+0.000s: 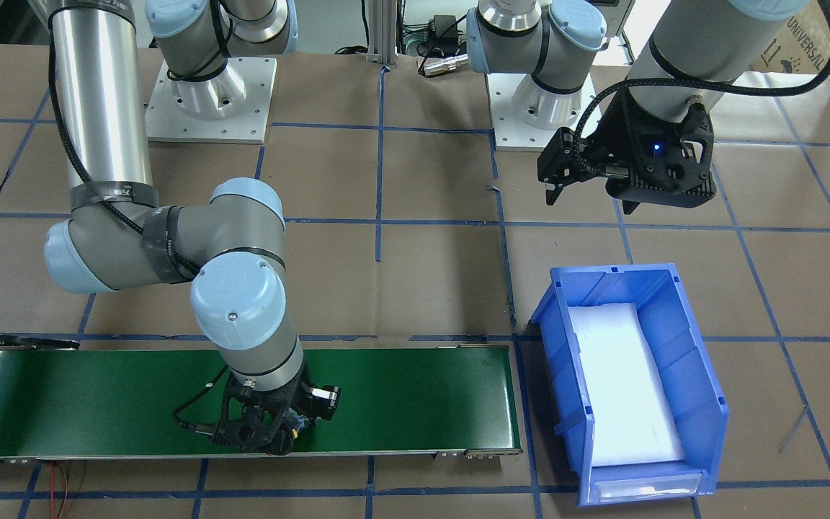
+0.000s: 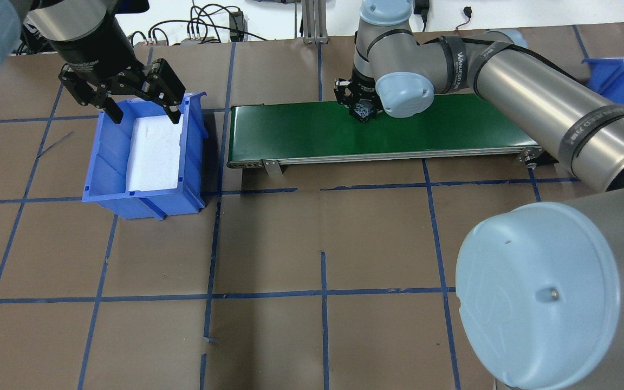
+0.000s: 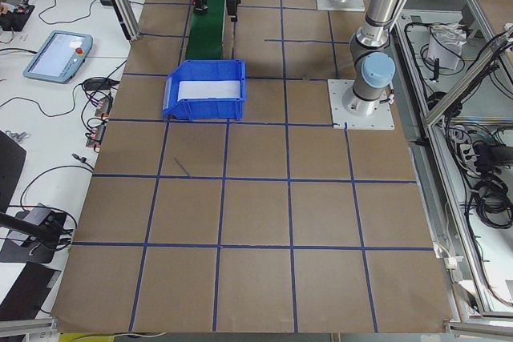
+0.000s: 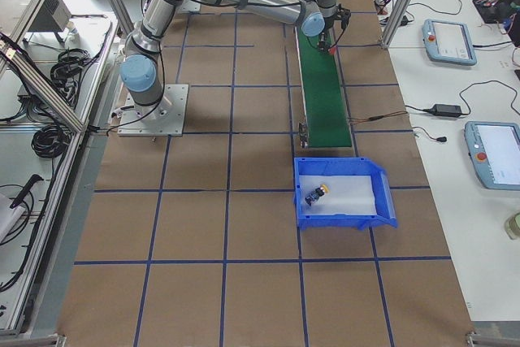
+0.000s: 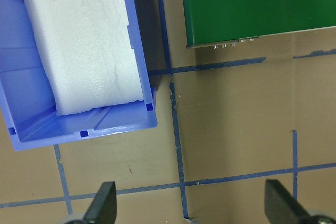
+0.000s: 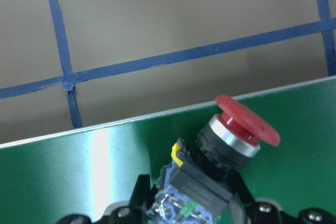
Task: Transport two buttons from left to right
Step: 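Lift the red button off the belt with the right gripper, then carry the red button over the blue bin beside the yellow button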
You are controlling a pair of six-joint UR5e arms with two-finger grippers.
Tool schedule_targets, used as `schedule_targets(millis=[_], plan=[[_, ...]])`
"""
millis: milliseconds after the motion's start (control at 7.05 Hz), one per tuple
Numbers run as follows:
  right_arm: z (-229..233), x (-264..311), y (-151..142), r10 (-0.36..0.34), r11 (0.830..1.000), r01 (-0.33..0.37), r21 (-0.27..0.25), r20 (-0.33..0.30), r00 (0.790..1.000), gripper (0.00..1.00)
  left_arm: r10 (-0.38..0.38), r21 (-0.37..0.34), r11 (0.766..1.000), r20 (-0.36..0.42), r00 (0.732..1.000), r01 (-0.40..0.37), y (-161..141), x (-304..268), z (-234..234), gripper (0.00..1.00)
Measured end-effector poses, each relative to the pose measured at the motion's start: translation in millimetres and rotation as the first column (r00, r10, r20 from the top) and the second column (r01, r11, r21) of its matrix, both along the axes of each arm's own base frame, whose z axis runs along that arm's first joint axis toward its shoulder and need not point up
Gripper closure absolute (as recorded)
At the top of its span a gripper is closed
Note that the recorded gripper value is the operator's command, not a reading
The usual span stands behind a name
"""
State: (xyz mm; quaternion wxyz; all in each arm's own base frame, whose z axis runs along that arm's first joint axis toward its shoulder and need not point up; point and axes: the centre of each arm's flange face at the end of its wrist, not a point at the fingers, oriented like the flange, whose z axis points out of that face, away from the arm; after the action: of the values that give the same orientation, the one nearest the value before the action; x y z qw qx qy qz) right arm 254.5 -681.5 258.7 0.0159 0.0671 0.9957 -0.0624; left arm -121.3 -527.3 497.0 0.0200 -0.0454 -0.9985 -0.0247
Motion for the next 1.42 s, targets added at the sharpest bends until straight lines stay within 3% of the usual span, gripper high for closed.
schedule_targets(millis=[142, 425, 709, 993, 1134, 1418], plan=[[8.4, -21.9, -2.5, 0.102, 0.995, -0.101, 0.010, -0.044, 0.994, 0.89, -0.001, 0.007, 1.000, 0.000, 1.000, 0.001, 0.0, -0.5, -1.4, 0.00], [39.9, -79.3, -2.0, 0.264, 0.964, -0.261, 0.045, -0.086, 0.961, 0.89, -0.004, 0.020, 1.000, 0.000, 1.000, 0.004, 1.6, -2.4, -5.3, 0.00], [79.0, -148.7, 13.0, 0.419, 0.907, -0.412, 0.088, -0.097, 0.903, 0.89, -0.007, 0.025, 1.000, 0.001, 1.000, 0.007, 2.4, -3.9, -7.4, 0.00], [101.4, -240.3, 43.0, 0.523, 0.851, -0.512, 0.113, -0.102, 0.846, 0.88, -0.007, 0.032, 0.999, 0.000, 1.000, 0.007, 3.6, -4.1, -7.3, 0.00], [106.1, -285.4, 56.2, 0.529, 0.847, -0.518, 0.120, -0.104, 0.842, 0.87, -0.003, 0.039, 0.999, -0.003, 1.000, 0.003, 3.3, -2.6, -7.5, 0.00], [102.0, -386.6, 75.3, 0.483, 0.872, -0.469, 0.136, -0.097, 0.870, 0.87, -0.004, 0.053, 0.999, -0.009, 1.000, 0.005, 3.1, -3.6, -11.8, 0.00]])
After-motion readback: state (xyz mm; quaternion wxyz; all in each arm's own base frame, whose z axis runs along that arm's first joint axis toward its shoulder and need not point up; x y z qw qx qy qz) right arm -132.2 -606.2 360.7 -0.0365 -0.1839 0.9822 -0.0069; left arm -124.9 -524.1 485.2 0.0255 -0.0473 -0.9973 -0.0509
